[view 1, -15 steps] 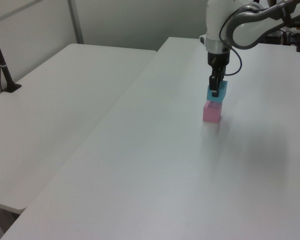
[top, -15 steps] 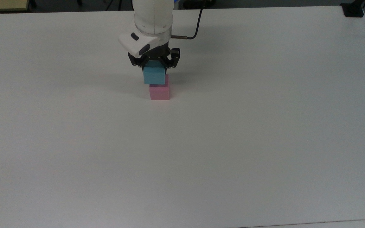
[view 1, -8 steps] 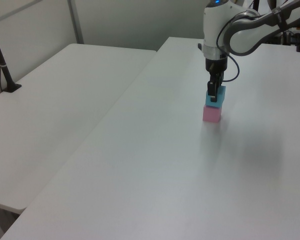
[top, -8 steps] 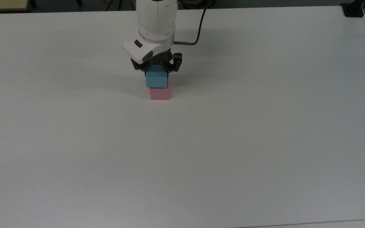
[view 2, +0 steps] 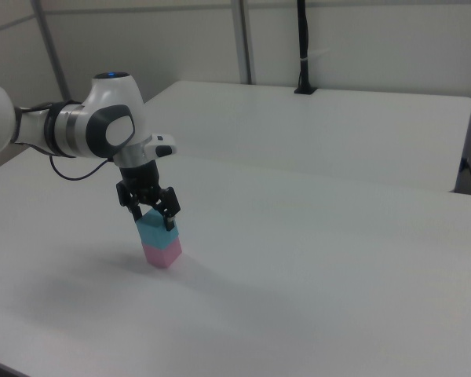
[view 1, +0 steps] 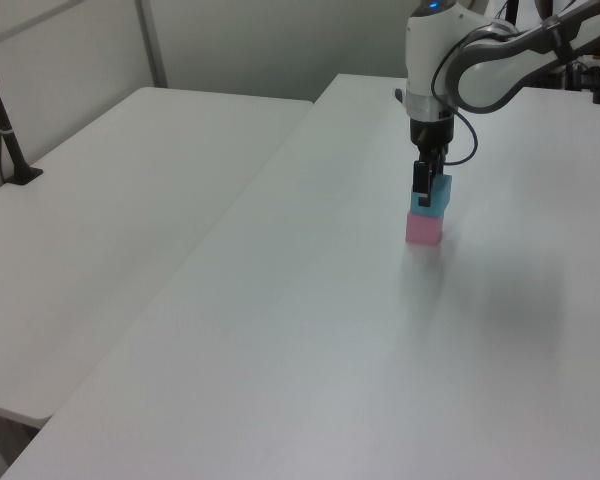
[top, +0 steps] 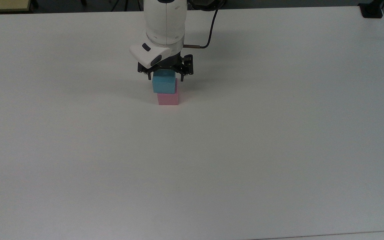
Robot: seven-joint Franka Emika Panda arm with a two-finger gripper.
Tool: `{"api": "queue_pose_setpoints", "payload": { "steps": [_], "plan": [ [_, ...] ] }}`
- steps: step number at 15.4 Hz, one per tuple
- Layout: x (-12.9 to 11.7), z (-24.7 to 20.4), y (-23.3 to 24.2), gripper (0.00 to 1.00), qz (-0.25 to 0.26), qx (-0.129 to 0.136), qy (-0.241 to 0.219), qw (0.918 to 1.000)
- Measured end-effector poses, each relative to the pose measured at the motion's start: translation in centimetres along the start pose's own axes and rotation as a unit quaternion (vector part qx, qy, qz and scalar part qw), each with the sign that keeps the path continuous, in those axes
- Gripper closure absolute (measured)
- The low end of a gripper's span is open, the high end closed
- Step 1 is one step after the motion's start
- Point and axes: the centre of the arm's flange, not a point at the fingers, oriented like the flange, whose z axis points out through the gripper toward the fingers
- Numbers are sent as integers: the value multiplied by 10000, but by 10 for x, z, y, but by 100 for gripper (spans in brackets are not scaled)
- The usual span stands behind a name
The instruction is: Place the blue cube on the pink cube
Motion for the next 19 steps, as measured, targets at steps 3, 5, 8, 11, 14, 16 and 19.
{"api": "queue_pose_setpoints", "payload": {
  "steps": [3, 5, 8, 11, 14, 16, 19],
  "plan": [
    [6, -22, 3, 0, 47, 14, 141, 9999],
    [6, -55, 7, 0, 72, 14, 72, 9999],
    [-1, -121, 11, 0, 97, 19, -66, 9999],
    [-12, -177, 17, 0, 137, 30, -92, 9999],
    [-20, -211, 25, 0, 199, 43, -37, 9998],
    [-22, -216, 32, 0, 261, 52, -4, 9996],
    [-21, -214, 49, 0, 410, 53, -21, 9991]
  ]
}}
